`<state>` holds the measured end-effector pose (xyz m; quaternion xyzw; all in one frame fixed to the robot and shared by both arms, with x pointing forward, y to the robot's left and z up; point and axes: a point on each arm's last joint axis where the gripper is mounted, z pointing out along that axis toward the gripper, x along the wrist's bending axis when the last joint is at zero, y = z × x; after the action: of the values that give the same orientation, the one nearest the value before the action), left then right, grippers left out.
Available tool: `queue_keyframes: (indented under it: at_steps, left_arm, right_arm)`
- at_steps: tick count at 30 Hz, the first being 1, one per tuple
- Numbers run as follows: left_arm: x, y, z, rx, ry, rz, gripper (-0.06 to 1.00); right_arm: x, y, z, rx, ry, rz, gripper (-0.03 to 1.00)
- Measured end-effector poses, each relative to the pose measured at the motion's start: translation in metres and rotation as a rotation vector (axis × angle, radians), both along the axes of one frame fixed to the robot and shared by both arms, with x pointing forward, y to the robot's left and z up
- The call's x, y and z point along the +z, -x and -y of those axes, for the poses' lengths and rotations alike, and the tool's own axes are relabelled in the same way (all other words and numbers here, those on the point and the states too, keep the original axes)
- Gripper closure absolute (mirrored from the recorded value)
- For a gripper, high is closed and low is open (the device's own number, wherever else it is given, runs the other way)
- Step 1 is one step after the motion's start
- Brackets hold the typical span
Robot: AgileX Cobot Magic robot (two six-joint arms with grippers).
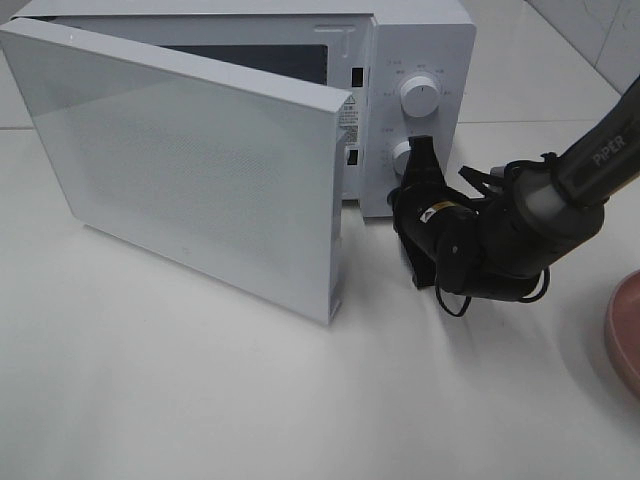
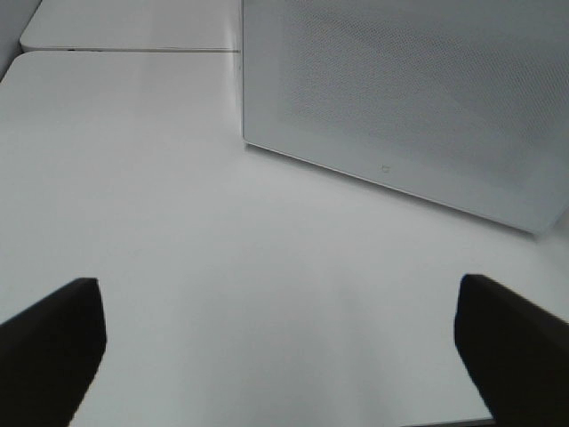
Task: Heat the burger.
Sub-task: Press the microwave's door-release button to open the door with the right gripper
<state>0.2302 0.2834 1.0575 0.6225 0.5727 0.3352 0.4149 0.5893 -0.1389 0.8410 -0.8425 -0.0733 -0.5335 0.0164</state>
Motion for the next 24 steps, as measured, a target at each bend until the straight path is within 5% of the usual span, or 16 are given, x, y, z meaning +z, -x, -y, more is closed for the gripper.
queue_keyframes:
  at_steps: [24]
  left_arm:
    - [0.0,0.0,0.0,0.0,0.0,0.0,-0.04]
  right_arm:
    - [0.016,0.015,0.013,0.061,0.009,-0.051,0.96]
